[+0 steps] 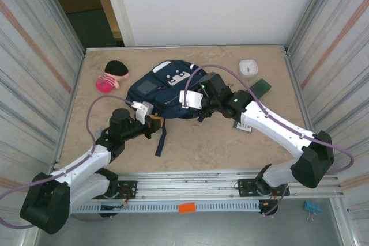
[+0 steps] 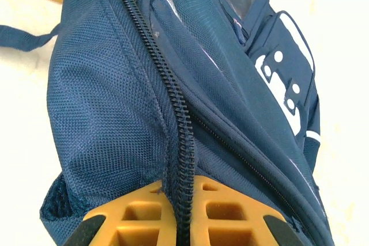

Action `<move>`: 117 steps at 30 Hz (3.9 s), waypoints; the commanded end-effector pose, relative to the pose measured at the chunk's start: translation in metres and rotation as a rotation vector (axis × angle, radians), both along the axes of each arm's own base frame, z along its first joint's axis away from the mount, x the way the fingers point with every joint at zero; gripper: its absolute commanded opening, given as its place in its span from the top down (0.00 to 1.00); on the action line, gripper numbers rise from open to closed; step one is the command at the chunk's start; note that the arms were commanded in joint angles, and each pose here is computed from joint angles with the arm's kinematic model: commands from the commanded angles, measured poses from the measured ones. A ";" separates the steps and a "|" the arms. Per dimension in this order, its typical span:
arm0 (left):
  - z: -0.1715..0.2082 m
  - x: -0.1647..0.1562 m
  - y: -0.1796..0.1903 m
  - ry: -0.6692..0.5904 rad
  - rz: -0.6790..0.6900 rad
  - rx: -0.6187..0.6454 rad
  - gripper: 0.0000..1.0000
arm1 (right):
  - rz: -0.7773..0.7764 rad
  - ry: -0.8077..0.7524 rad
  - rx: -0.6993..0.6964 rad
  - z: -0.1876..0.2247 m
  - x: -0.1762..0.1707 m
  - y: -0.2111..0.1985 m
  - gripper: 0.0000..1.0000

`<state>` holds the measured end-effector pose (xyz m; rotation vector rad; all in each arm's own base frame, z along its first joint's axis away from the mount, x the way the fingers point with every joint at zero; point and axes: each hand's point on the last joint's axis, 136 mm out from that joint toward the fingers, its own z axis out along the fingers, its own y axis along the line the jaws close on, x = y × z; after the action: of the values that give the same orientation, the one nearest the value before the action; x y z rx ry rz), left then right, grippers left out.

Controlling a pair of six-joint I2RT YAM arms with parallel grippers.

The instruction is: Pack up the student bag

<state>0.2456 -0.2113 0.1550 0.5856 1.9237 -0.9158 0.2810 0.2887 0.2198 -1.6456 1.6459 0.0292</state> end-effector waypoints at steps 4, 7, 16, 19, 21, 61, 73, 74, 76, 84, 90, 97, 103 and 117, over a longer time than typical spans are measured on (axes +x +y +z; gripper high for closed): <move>0.042 -0.024 -0.047 -0.021 -0.230 -0.064 1.00 | -0.135 -0.035 0.183 0.008 0.019 0.037 1.00; 0.050 -0.029 -0.062 -0.013 -0.275 -0.086 1.00 | -0.188 -0.026 0.232 0.001 0.023 0.046 1.00; 0.028 -0.011 -0.051 0.052 -0.107 0.018 1.00 | -0.306 0.145 0.412 -0.013 0.009 0.047 0.67; 0.007 -0.003 -0.034 0.077 -0.003 0.090 1.00 | -0.502 0.289 0.575 -0.008 0.004 0.027 0.36; -0.005 -0.004 -0.030 0.091 0.011 0.108 1.00 | -0.750 0.460 0.688 -0.012 0.007 -0.004 0.28; -0.023 -0.021 -0.109 0.212 -0.170 0.238 0.77 | -1.300 1.165 0.971 -0.105 -0.011 0.006 0.58; 0.033 -0.018 -0.048 -0.188 -0.108 0.421 0.20 | -1.282 1.001 0.751 -0.075 -0.029 -0.068 0.38; 0.035 -0.020 -0.044 -0.213 -0.121 0.443 0.18 | -1.272 0.993 0.754 -0.070 -0.030 -0.069 0.37; 0.032 -0.025 -0.035 -0.277 -0.194 0.526 0.16 | -1.253 0.972 0.760 -0.061 -0.032 -0.073 0.36; -0.011 -0.037 0.007 -0.384 -0.506 0.959 0.13 | -1.202 0.945 0.811 -0.051 -0.039 -0.078 0.34; -0.026 -0.019 0.020 -0.463 -0.527 0.970 0.12 | -1.157 0.999 0.848 -0.056 -0.044 -0.069 0.33; -0.054 -0.023 0.006 -0.396 -0.653 0.950 0.14 | -1.124 1.023 0.863 -0.058 -0.043 -0.057 0.33; -0.093 -0.014 0.019 -0.306 -0.634 1.066 0.26 | -1.123 1.016 0.835 -0.065 -0.043 -0.051 0.33; -0.089 -0.017 -0.014 -0.388 -0.560 0.974 0.97 | -1.018 1.066 0.978 -0.045 -0.037 -0.047 0.31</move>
<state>0.2313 -0.2075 0.0464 1.8557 1.8106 0.0076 0.2410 0.2358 0.1591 0.1505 2.4893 1.0284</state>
